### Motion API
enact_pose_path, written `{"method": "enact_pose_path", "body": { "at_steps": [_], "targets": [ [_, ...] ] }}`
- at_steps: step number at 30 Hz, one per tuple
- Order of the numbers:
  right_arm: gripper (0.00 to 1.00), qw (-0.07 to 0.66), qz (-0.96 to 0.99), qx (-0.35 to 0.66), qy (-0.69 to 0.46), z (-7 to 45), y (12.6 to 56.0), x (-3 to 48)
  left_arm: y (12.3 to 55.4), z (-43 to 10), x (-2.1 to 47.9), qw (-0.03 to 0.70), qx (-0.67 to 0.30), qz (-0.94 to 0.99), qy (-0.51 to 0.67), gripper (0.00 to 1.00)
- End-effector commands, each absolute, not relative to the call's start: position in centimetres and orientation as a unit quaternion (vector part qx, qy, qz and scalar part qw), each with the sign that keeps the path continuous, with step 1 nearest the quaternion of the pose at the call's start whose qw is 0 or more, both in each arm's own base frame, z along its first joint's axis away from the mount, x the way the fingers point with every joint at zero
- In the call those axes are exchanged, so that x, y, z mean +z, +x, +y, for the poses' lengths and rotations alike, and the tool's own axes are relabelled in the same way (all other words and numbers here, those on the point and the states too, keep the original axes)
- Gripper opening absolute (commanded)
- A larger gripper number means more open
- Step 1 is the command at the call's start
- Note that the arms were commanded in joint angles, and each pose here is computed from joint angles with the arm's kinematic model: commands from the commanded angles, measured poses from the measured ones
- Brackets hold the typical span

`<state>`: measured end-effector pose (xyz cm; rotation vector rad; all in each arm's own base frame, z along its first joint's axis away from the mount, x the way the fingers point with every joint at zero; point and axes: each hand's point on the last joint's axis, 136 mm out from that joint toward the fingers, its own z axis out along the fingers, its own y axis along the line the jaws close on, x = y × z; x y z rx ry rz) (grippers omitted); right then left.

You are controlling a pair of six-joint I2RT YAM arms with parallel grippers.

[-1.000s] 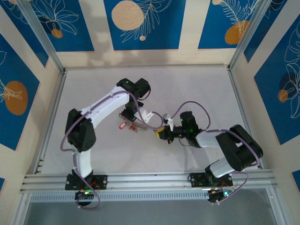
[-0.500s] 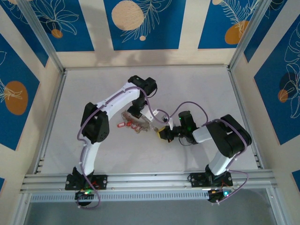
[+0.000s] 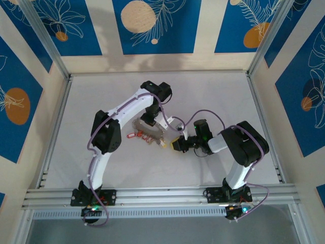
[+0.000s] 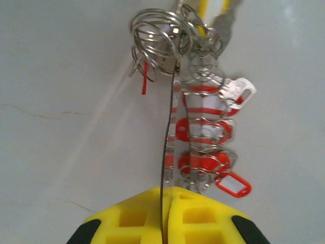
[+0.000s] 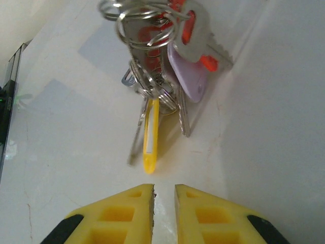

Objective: Put the keys on the keyring

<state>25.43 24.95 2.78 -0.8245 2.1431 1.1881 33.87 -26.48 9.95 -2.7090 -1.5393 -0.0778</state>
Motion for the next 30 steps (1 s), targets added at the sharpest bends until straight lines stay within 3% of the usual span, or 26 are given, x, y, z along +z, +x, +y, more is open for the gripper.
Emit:
{"method": "enact_pose_path", "body": {
  "at_steps": [1,14,23,27,28,29,30],
  "targets": [
    [0.2,0.279,0.799,0.442,-0.297,24.6,25.8,2.9,35.2,-27.1,4.3,0.022,-0.004,-0.49,-0.872,0.08],
    [0.22,0.351,0.785,0.422,-0.288,23.3,25.5,5.9,38.0,-30.2,0.7,-0.038,-0.005,-0.507,-0.861,0.22],
    [0.31,0.418,0.774,0.375,-0.292,22.1,26.5,9.3,39.7,-31.5,5.5,-0.109,0.006,-0.574,-0.812,0.26],
    [0.43,0.458,0.769,0.342,-0.288,21.0,27.3,11.3,40.7,-30.7,9.5,-0.145,-0.02,-0.59,-0.794,0.32],
    [0.46,0.469,0.769,0.332,-0.28,20.5,27.7,11.8,40.7,-30.6,10.4,-0.153,-0.022,-0.592,-0.791,0.42],
    [0.48,0.48,0.768,0.328,-0.27,20.1,28.0,12.3,40.8,-30.5,11.4,-0.164,-0.024,-0.594,-0.787,0.97],
    [0.5,0.492,0.766,0.324,-0.257,19.6,28.3,12.7,40.8,-30.3,12.5,-0.172,-0.026,-0.596,-0.784,1.0]
  ]
}}
